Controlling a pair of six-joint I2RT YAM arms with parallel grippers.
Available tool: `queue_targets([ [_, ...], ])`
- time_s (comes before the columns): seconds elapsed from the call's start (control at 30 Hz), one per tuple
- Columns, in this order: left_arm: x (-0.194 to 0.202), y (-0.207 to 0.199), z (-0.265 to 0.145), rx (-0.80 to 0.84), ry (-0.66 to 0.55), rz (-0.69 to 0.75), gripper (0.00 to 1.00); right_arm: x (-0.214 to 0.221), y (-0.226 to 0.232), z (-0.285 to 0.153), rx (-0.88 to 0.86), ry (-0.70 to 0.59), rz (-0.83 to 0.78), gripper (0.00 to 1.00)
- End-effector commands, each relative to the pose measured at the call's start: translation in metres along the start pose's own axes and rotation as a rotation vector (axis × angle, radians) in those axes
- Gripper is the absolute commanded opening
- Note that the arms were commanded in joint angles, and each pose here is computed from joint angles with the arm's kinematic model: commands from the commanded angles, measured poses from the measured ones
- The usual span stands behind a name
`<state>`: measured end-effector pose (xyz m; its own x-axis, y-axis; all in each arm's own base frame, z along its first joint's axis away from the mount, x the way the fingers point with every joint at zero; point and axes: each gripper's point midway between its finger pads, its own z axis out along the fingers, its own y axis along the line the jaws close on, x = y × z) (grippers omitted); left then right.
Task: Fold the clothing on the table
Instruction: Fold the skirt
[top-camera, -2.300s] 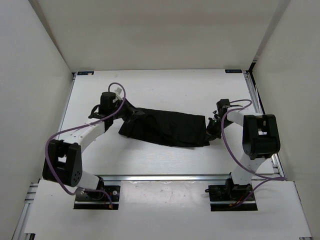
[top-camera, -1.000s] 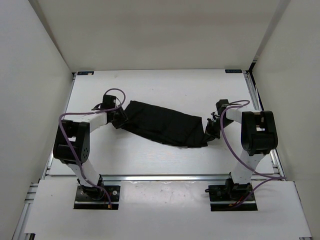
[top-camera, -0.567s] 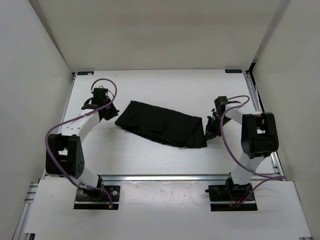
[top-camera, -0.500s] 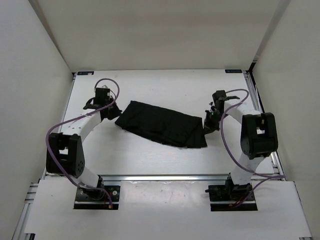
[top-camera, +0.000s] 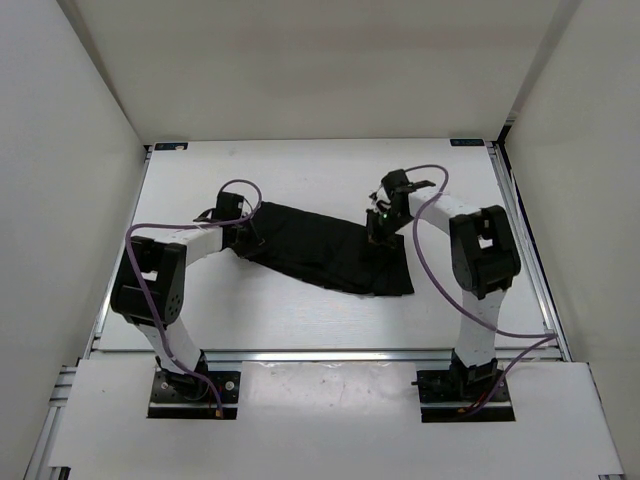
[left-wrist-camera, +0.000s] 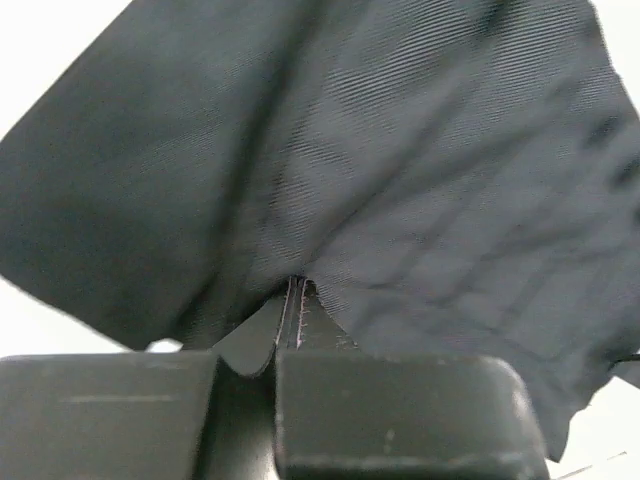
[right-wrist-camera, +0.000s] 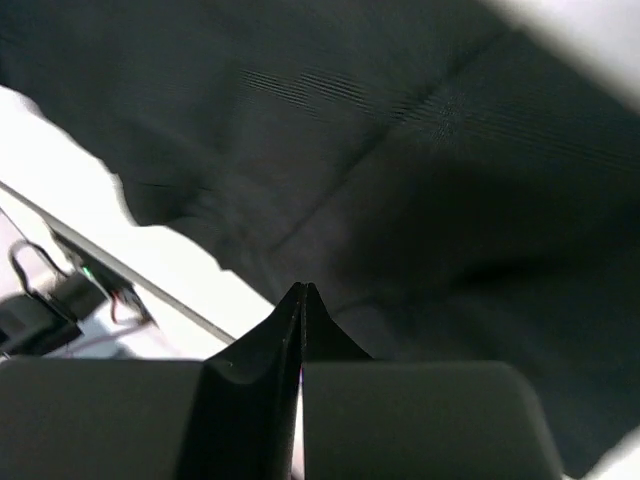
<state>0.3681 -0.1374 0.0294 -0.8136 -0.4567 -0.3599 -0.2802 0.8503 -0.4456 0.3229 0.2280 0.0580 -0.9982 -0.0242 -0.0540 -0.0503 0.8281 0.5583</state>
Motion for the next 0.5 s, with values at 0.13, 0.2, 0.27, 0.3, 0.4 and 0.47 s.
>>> queue_targets([
  [0.13,0.016,0.044,-0.003,-0.105,0.008,0.002,0.0,0.07,-0.039,0.023,0.036,0.221,0.086,0.0],
  [0.2,0.017,0.054,-0.004,-0.135,0.004,0.007,0.0,0.084,-0.057,0.018,0.085,0.237,0.117,0.0],
  [0.27,0.018,0.057,-0.004,-0.144,0.01,0.021,0.0,0.093,-0.072,0.015,0.124,0.242,0.133,0.0],
  [0.3,0.018,0.058,-0.004,-0.143,0.009,0.025,0.0,0.102,-0.081,0.014,0.159,0.254,0.148,0.0],
  [0.4,0.017,0.063,-0.006,-0.157,0.009,0.042,0.0,0.111,-0.103,0.002,0.216,0.247,0.173,0.0],
  [0.47,0.018,0.068,-0.009,-0.17,0.013,0.048,0.0,0.117,-0.115,-0.003,0.258,0.254,0.188,0.0],
])
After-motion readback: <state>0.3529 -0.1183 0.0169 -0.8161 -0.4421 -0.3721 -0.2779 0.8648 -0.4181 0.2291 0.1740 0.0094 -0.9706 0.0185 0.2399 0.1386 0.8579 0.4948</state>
